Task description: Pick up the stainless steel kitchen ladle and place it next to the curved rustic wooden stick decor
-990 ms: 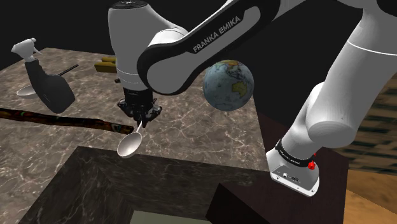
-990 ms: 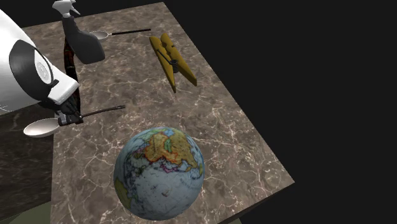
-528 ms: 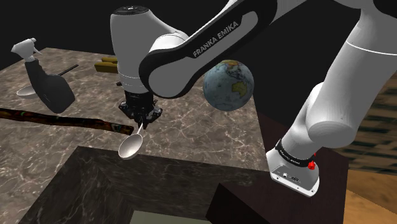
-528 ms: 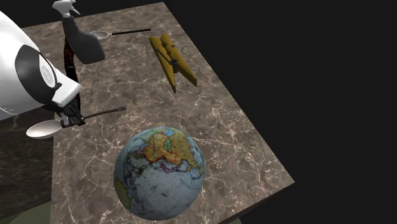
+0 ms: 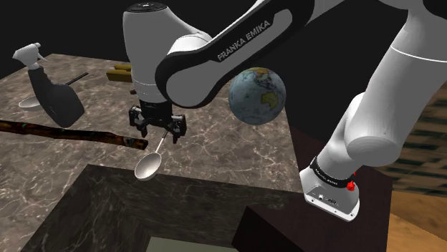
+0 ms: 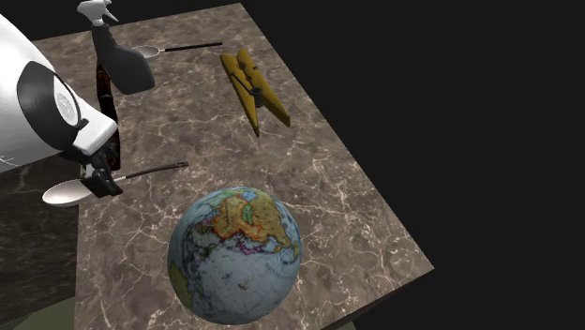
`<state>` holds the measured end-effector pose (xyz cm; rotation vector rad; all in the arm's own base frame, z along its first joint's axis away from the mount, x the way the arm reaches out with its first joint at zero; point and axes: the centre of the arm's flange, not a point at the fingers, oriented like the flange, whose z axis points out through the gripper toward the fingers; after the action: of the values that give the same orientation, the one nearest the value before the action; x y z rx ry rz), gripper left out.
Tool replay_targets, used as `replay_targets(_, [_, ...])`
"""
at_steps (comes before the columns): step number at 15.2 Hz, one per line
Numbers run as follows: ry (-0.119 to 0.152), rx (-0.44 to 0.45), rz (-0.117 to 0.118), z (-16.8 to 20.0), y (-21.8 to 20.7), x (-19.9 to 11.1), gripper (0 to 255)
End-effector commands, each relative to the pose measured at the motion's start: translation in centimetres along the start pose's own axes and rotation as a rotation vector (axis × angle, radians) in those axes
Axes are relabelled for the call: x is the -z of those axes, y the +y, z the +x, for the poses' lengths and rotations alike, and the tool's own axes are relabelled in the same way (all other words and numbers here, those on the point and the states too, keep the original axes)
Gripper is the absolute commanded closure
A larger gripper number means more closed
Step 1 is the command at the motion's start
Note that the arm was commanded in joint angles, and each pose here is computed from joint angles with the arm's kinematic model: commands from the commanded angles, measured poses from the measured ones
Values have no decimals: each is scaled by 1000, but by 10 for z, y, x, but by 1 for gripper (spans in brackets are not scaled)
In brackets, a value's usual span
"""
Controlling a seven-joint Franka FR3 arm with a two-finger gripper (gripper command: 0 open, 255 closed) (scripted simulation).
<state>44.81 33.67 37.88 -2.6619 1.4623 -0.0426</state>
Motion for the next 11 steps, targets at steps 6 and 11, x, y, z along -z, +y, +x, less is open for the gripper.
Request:
replay_targets(6, [0,0,0,0,1,44,0])
replay_targets(11, [0,0,0,0,1,44,0])
